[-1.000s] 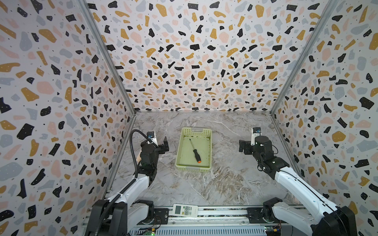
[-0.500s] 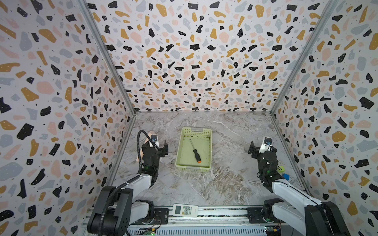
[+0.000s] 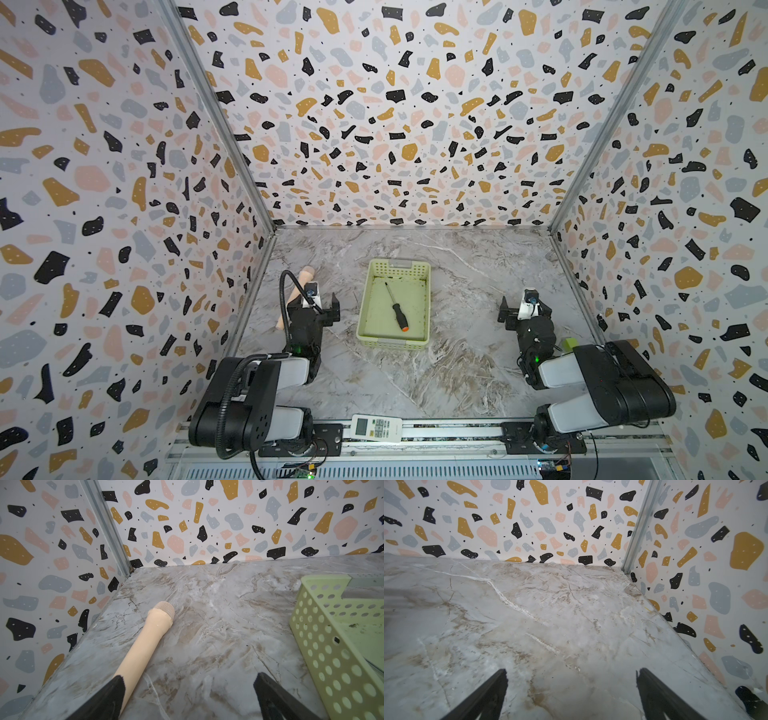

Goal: Put the screwdriver in the bin
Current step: Reset both arms

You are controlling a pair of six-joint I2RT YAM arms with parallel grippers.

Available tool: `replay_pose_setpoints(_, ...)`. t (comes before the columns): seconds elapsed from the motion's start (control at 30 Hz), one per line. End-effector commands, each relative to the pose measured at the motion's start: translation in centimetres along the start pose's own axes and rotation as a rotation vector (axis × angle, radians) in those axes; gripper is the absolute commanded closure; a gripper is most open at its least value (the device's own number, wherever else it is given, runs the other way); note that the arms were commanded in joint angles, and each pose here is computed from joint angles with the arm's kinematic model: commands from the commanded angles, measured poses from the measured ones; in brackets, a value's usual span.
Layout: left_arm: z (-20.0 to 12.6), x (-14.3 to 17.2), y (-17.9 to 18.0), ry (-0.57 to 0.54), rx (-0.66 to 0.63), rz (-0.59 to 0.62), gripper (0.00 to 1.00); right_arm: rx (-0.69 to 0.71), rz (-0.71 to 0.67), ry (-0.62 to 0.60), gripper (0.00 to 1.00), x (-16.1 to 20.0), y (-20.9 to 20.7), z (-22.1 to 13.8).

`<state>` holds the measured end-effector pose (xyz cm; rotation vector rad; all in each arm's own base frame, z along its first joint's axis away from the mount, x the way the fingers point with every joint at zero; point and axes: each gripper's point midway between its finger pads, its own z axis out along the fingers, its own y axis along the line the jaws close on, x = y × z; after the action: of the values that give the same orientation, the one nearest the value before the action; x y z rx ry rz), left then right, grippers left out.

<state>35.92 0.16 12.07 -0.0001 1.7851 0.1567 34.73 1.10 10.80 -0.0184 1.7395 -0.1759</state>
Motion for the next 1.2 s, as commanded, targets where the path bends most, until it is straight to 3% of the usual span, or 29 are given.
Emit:
replay_pose_setpoints(0.0,-0.2,-1.7,0.3,-0.08,0.001,-0.033,0.0,-0.053,-0.004,-0.109,0.01,-2.9,0.7,0.1)
replay_pose_setpoints(0.17,-1.2,-1.5,0.8,-0.143,-0.017,-0.066,0.0,-0.077,0.001,-0.091,0.01,-2.8,0.9,0.7)
replay_pose_setpoints(0.3,-0.9,-1.1,1.2,-0.107,-0.044,-0.066,0.01,-0.125,0.03,-0.029,0.01,-1.9,0.7,1.9)
replay_pose_setpoints(0.6,-0.7,-1.0,1.3,-0.095,-0.053,-0.067,0.0,-0.137,0.033,-0.035,0.01,-2.0,0.8,1.8)
replay_pose_setpoints(0.73,-0.6,-1.0,1.4,-0.093,-0.054,-0.068,0.01,-0.241,0.013,-0.038,0.01,-2.0,2.1,1.7)
replay_pose_setpoints(1.17,-0.7,-0.9,1.9,-0.088,-0.09,-0.077,0.0,-0.26,0.006,-0.044,0.01,-2.0,2.3,1.5)
